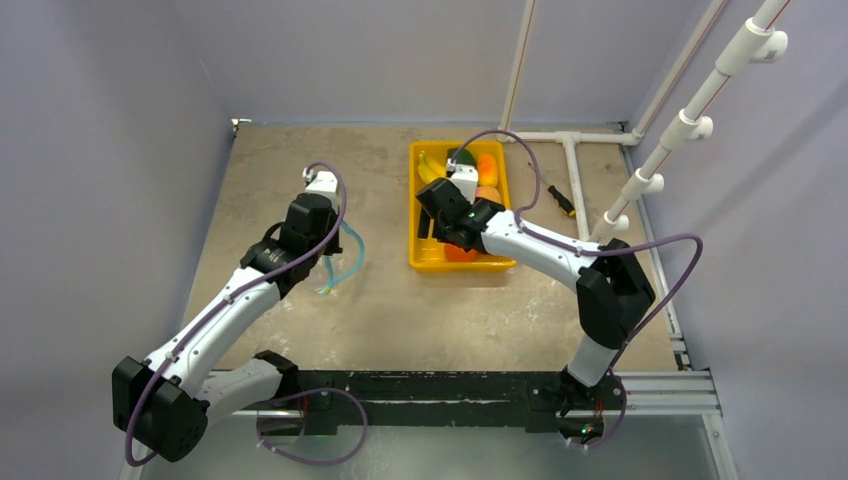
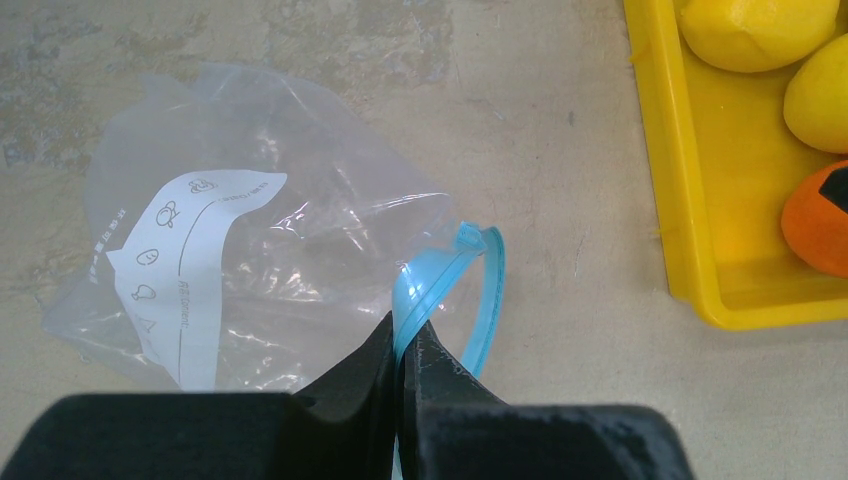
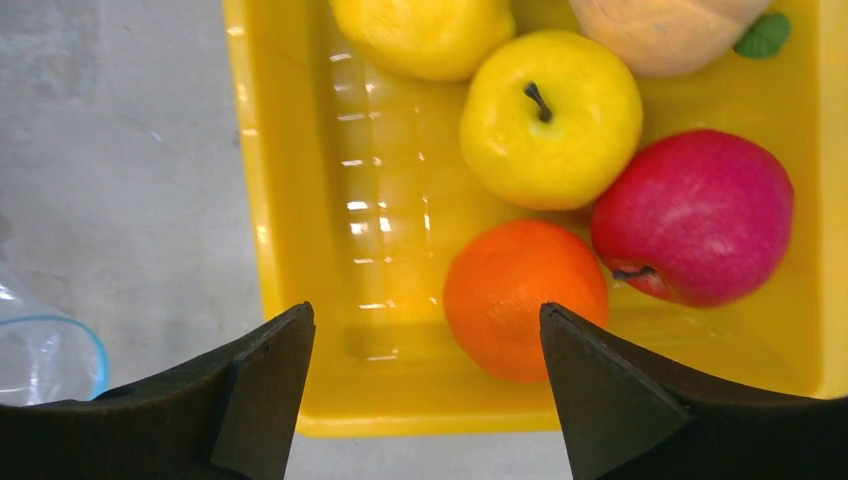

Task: Place the food in the zip-top bag and seal the zipper
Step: Pick up the fake fruit from the bin.

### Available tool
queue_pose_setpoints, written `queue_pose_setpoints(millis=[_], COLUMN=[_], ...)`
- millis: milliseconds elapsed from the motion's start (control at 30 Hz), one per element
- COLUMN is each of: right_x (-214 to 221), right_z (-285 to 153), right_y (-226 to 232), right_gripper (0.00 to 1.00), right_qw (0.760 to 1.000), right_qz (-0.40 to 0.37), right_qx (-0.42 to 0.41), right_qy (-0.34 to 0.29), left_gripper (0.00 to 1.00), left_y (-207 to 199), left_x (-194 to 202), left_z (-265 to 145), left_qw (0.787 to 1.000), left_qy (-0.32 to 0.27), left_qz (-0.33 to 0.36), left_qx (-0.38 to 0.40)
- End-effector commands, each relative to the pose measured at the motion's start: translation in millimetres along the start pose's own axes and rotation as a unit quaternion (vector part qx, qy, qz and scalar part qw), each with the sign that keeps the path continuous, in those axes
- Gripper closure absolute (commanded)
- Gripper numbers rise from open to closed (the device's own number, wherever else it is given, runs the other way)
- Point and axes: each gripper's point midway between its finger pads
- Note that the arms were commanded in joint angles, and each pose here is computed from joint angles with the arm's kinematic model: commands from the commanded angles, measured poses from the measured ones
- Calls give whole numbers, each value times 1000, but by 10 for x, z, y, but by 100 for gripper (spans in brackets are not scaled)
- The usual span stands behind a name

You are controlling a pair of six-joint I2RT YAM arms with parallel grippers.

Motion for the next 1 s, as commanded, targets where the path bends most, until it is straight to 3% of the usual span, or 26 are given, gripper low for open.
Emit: queue_pose_setpoints(millis=[0, 233, 967], right_x=[-13, 120, 434], right_z=[-76, 4, 376], right_y=[-258, -443, -525], right_gripper=[13, 1, 2], right_qw=[999, 999, 998], right_qz=[18, 13, -5], right_qx=[31, 49, 53], right_qy=[-9, 2, 36], left_gripper=[100, 100, 100], left_y=[-29, -38, -30], left_x=[-112, -118, -107], left_z=[-22, -18, 4], left_qw=[1000, 1000, 1000], left_qy=[-24, -24, -21], left_qz=[-3, -2, 2], left_qx=[7, 9, 5])
Point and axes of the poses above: each gripper's point midway between its finger pads, its own z axis out along the fingers, its own y axis along the line the jaws close on, x = y × z
